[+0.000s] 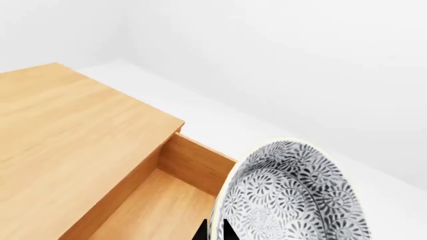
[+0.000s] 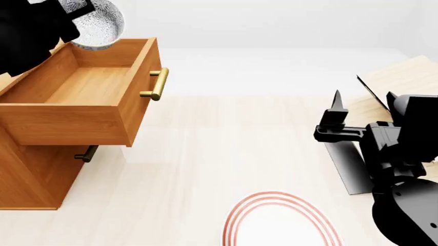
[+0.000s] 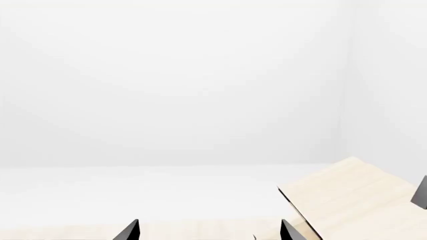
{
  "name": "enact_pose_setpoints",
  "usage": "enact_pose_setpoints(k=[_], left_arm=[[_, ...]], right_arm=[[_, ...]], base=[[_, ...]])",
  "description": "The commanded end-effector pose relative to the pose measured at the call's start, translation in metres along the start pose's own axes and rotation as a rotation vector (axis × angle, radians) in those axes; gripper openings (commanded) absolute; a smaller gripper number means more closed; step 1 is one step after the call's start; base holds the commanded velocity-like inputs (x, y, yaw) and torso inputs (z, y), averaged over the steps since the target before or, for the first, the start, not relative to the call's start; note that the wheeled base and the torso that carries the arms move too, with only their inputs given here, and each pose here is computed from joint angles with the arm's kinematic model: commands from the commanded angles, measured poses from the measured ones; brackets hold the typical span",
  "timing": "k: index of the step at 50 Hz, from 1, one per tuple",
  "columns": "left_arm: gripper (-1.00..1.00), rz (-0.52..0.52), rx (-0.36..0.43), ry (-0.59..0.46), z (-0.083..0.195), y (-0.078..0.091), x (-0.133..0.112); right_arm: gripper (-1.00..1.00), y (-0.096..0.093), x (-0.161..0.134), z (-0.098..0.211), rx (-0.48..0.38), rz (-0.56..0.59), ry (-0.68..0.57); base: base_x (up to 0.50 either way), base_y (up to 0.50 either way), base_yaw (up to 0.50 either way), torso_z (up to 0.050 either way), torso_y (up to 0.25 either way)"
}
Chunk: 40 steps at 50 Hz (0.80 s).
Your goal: Open the top drawer of the cabinet and put the bowl in it.
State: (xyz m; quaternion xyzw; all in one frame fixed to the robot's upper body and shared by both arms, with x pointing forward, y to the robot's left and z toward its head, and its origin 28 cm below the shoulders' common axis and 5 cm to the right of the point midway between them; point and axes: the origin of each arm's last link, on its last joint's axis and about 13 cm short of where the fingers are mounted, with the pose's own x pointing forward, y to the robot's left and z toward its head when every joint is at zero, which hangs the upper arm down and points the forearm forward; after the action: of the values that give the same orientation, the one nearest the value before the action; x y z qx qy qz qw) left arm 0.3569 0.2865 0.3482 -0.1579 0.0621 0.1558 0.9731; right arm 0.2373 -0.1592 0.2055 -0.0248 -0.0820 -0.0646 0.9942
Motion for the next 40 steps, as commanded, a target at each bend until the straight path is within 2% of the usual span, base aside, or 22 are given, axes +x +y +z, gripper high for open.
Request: enact_pose_setpoints(k=[1, 17, 25, 40], left_arm=[[-1.0, 0.055, -0.039, 0.011, -0.005, 0.008, 0.016], [-1.0, 0.099, -0.058, 0.047, -0.012, 0.003, 0.043], [-1.0, 0.132, -0.063, 0.075, -0.025, 0.008, 0.057], [-1.0, 0.162, -0.086, 0.102, -0.041, 0.015, 0.067]], right_arm=[[1.0, 0.001, 0.001, 0.0, -0.001, 0.001, 0.003], [1.0, 0.004, 0.002, 0.002, -0.01, 0.008, 0.006], [1.0, 0.004, 0.003, 0.001, -0.008, 0.007, 0.011], [1.0, 0.003, 0.005, -0.004, -0.004, 0.003, 0.018]], base=[[0.0, 0.0, 0.0, 0.0, 0.0], [0.0, 0.0, 0.0, 0.001, 0.001], [0.0, 0.0, 0.0, 0.0, 0.0], [0.0, 0.0, 0.0, 0.0, 0.001]])
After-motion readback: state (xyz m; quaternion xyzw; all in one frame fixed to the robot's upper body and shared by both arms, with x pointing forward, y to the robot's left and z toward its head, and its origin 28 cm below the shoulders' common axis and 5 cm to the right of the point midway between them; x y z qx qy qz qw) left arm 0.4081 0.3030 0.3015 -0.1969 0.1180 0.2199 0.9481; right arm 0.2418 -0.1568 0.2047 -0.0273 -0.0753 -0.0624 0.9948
